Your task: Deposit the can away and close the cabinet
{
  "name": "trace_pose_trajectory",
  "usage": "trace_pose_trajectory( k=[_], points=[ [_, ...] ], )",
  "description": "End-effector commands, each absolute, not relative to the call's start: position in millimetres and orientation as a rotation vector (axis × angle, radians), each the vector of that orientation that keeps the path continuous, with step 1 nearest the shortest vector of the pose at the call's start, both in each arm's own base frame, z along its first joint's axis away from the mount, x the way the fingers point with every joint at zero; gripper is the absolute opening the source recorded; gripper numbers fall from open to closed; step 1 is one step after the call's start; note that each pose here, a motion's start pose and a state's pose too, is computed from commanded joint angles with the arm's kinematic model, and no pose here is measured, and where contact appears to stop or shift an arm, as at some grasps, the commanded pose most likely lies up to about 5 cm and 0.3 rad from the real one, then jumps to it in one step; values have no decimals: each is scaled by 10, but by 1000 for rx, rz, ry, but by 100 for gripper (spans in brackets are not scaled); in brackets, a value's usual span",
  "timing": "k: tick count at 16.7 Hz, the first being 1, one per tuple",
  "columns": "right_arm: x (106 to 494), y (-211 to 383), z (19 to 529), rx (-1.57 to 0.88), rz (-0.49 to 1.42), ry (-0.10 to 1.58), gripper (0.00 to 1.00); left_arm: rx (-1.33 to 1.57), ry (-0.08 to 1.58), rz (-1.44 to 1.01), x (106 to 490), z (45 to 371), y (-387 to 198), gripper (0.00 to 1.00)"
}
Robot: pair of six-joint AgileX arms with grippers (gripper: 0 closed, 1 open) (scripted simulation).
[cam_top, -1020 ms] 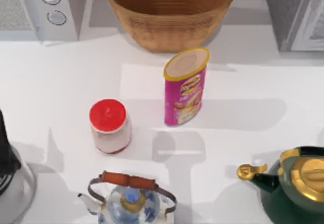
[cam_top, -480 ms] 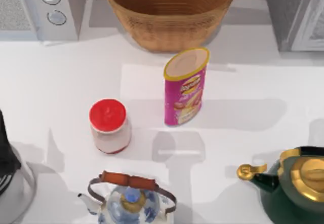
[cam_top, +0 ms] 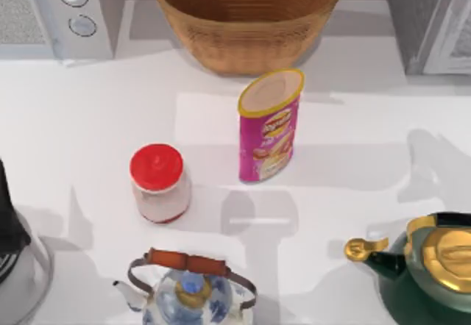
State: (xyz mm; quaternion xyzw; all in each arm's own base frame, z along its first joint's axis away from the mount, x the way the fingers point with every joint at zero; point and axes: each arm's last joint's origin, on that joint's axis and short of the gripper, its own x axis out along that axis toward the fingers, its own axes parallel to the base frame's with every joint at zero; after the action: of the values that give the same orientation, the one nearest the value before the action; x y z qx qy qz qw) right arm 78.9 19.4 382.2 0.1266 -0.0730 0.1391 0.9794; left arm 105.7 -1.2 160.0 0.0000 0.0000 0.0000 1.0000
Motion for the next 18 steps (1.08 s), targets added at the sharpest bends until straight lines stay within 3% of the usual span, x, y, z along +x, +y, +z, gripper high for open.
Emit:
trace_pose_trajectory(
  k=[4,9,18],
  points=[
    [926,276,4547,288,305,-151,0,0,0,0,1057,1600,-12,100],
    [1412,400,5082,252,231,-122,0,0,0,0,1057,1600,-12,100],
    [2467,474,5128,29,16,-9,0,0,0,0,1057,1600,-12,100]
  ],
)
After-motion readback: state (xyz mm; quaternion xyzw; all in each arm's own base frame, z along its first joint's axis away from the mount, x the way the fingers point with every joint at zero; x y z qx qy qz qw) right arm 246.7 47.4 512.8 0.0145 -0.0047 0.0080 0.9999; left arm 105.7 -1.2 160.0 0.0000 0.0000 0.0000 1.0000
